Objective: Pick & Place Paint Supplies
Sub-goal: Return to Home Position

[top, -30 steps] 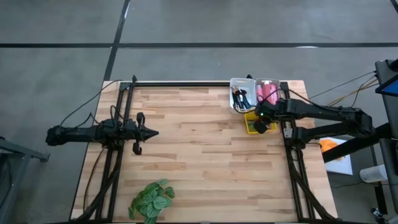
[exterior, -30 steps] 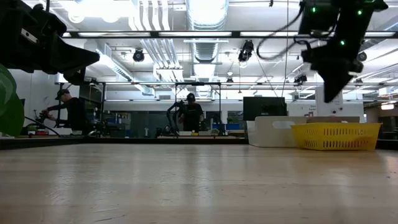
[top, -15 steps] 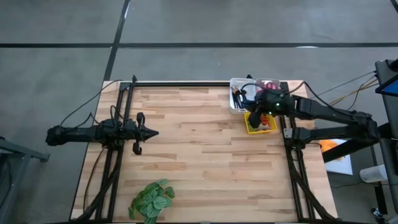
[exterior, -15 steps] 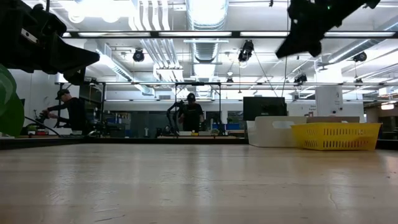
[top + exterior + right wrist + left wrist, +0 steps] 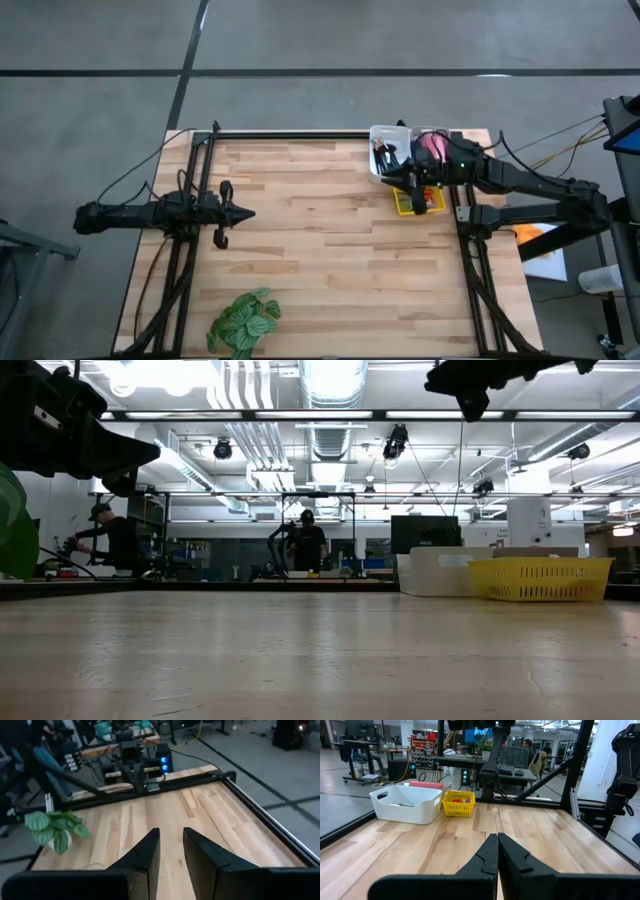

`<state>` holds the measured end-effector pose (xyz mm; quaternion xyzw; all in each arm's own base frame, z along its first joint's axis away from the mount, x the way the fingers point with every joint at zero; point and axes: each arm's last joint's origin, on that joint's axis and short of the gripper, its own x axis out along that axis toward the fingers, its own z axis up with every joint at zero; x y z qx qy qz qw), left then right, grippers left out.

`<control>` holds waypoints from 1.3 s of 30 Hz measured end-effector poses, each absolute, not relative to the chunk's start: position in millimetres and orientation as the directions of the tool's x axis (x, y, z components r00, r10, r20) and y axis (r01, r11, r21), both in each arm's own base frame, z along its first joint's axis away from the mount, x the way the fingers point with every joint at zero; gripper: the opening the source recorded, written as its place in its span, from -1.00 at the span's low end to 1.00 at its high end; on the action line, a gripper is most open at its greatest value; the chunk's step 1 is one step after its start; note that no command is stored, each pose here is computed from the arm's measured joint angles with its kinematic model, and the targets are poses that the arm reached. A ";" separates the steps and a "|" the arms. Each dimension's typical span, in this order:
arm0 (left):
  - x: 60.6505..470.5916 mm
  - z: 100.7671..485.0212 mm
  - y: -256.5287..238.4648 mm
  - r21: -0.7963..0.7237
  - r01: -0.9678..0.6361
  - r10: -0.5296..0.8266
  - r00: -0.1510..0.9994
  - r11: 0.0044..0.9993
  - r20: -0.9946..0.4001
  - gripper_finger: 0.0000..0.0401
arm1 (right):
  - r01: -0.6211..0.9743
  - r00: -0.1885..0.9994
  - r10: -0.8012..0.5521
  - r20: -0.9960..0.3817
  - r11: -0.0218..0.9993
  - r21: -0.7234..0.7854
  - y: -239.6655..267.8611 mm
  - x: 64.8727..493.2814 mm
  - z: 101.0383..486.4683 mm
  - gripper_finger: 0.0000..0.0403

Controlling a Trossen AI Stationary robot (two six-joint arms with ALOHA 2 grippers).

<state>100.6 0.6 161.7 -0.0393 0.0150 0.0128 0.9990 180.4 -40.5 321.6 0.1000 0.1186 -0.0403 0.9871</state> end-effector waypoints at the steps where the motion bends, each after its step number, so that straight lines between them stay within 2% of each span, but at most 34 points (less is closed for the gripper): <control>1: 100.6 161.8 0.6 -0.078 -0.027 0.024 0.999 0.997 -0.031 -0.99 | 0.098 0.969 -0.055 -0.243 0.981 0.168 -38.6 180.5 321.5 -0.58; 9: 100.6 161.8 0.6 -0.078 -0.027 0.025 0.999 0.997 -0.031 -0.99 | 0.133 0.975 -0.118 -0.189 0.988 0.072 -20.1 166.0 326.5 -0.58; 14: 100.6 161.8 0.6 -0.078 -0.027 0.025 0.999 0.997 -0.031 -0.99 | 0.128 0.980 -0.116 -0.165 0.989 0.068 -13.0 146.9 313.3 -0.58; 25: 100.6 161.7 0.6 -0.078 -0.027 0.024 0.999 0.997 -0.031 -0.99 | 0.126 0.987 -0.139 0.074 0.979 0.160 -10.7 111.6 261.2 -0.58; 29: 100.6 161.7 0.6 -0.078 -0.027 0.025 0.999 0.997 -0.031 -0.99 | 0.123 0.980 -0.152 0.131 0.971 0.206 -10.2 100.5 245.2 -0.58; 39: 100.6 161.9 0.6 -0.078 -0.027 0.025 0.999 0.997 -0.030 -0.99 | 0.100 0.961 -0.149 0.232 0.972 0.212 -8.9 84.3 218.5 -0.58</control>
